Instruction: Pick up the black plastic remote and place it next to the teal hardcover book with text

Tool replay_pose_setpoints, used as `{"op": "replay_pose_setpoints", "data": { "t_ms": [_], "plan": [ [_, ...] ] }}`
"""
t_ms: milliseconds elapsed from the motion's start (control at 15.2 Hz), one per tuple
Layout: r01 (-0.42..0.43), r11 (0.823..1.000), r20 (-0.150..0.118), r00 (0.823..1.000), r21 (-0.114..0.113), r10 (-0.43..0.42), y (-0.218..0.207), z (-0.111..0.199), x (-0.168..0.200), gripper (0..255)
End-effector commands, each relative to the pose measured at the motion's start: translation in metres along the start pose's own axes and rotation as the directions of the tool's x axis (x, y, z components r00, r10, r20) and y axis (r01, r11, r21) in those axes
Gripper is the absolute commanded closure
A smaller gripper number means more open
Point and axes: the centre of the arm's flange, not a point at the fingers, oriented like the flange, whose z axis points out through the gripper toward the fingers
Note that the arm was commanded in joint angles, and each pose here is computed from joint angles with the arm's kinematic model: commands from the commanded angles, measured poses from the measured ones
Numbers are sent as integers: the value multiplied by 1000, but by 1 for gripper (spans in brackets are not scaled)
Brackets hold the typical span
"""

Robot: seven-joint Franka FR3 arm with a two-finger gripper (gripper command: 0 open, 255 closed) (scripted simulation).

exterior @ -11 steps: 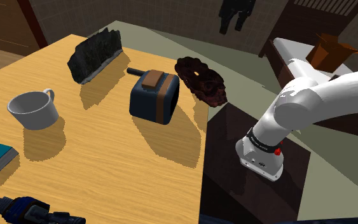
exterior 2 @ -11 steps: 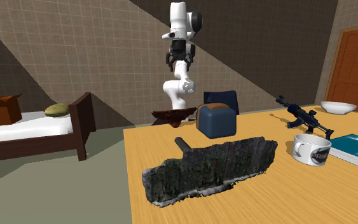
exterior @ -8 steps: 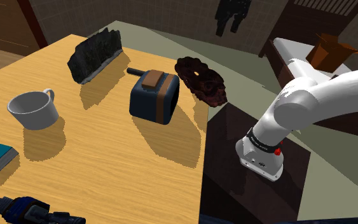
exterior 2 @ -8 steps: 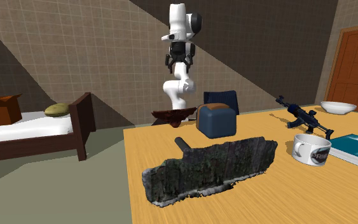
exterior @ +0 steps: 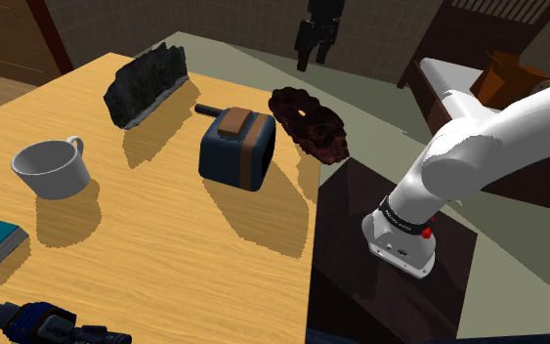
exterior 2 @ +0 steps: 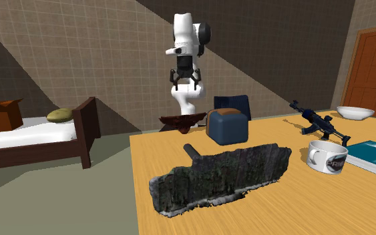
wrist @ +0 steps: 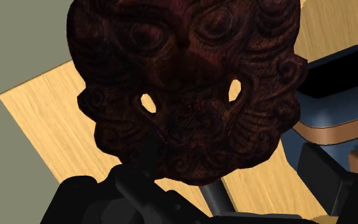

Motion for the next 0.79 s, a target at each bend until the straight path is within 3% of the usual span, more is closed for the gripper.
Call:
{"op": "replay_pose_setpoints", "data": {
  "t_ms": [0,726],
  "plan": [
    [36,999,-2,999,4,-36,1,19,21,0],
    [225,974,-6,974,22,-224,-11,108,134,0]
  ]
}}
